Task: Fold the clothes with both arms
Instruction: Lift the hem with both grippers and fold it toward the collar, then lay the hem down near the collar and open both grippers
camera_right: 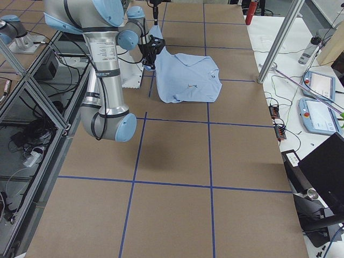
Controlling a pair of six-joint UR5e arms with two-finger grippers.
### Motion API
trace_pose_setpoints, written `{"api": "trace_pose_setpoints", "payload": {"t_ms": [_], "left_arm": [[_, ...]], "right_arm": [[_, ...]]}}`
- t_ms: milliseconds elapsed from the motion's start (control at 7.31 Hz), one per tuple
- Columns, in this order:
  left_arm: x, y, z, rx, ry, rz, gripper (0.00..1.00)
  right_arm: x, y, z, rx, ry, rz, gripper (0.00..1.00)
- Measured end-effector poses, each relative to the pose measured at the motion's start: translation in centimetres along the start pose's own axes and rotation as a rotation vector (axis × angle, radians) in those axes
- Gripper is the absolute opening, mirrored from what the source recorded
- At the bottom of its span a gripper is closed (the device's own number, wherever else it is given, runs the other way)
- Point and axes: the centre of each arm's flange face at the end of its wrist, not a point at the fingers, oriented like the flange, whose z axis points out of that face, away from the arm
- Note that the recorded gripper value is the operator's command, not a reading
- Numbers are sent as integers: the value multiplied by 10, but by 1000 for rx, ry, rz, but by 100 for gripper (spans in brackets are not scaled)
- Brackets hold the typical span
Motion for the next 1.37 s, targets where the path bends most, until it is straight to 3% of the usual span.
{"api": "trace_pose_setpoints", "payload": {"t_ms": [274, 547, 957, 1368], "left_arm": [[-5, -74, -5, 81, -62, 57, 0], [-11, -130, 14, 125, -133, 62, 0], [-14, -192, 75, 159, -238, 78, 0], [-35, -257, 169, 183, -277, 91, 0]], "right_arm": [[-35, -61, 12, 50, 12, -7, 0], [-61, -106, 35, 89, 58, -18, 0], [-96, -144, 96, 112, 94, -29, 0], [-109, -178, 185, 125, 113, -47, 0]]}}
